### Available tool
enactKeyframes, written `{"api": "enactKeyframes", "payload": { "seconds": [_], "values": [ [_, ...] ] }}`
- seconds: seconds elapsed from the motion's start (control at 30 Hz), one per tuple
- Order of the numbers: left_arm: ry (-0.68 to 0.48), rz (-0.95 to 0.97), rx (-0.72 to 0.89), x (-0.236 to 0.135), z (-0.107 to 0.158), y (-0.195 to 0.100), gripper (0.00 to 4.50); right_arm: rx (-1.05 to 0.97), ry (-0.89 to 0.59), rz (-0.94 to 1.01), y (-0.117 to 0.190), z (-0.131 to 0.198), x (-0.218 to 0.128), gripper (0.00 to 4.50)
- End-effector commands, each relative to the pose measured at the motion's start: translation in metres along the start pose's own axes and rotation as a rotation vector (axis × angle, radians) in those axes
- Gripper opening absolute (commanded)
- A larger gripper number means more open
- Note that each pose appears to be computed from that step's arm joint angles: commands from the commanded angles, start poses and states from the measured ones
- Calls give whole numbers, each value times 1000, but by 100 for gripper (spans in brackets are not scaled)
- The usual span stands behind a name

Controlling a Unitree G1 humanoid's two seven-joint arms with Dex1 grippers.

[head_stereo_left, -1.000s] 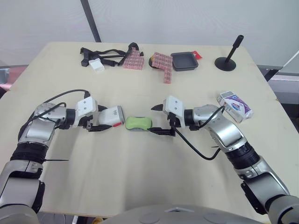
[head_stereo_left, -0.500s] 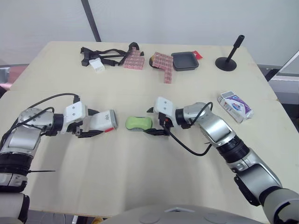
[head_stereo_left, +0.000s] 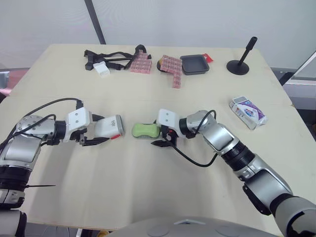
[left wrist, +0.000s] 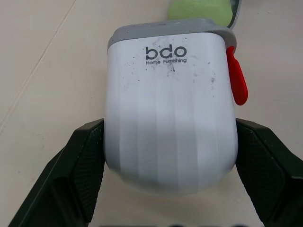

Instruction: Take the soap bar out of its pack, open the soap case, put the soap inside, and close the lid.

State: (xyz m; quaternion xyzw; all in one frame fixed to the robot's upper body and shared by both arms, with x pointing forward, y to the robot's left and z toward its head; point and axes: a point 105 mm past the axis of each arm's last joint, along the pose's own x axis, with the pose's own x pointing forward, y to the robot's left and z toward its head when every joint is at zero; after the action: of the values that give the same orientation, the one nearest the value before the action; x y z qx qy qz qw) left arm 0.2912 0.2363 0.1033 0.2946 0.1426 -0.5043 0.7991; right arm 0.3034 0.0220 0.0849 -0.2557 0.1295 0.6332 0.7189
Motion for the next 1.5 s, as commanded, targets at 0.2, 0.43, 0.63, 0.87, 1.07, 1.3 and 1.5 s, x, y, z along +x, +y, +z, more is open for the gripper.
{"api": "enactKeyframes", "payload": {
  "seconds": [0.2, 0.43, 0.63, 0.87, 1.07, 1.3, 1.5],
  "values": [
    [-18, 29, 39, -7, 10, 8, 345, 9, -12, -40, -8, 3, -3, 288],
    [-18, 23, 49, -4, 11, 9, 345, 19, -11, -64, -10, -1, -8, 255],
    [-54, -16, 68, 3, 19, 4, 345, -7, 13, -89, -9, -5, -36, 255],
    [-109, -93, 107, 25, 32, -10, 345, -23, 148, -116, 2, -29, -90, 255],
    [-151, -126, 163, 45, 46, -17, 345, -38, 174, -145, 5, -22, -116, 255],
    [-208, -202, 207, 75, 60, -29, 345, -72, 172, -131, 10, -8, -123, 255],
    [-257, -220, 225, 92, 73, -36, 345, -80, 172, -108, 15, -6, -117, 255]
  ]
}}
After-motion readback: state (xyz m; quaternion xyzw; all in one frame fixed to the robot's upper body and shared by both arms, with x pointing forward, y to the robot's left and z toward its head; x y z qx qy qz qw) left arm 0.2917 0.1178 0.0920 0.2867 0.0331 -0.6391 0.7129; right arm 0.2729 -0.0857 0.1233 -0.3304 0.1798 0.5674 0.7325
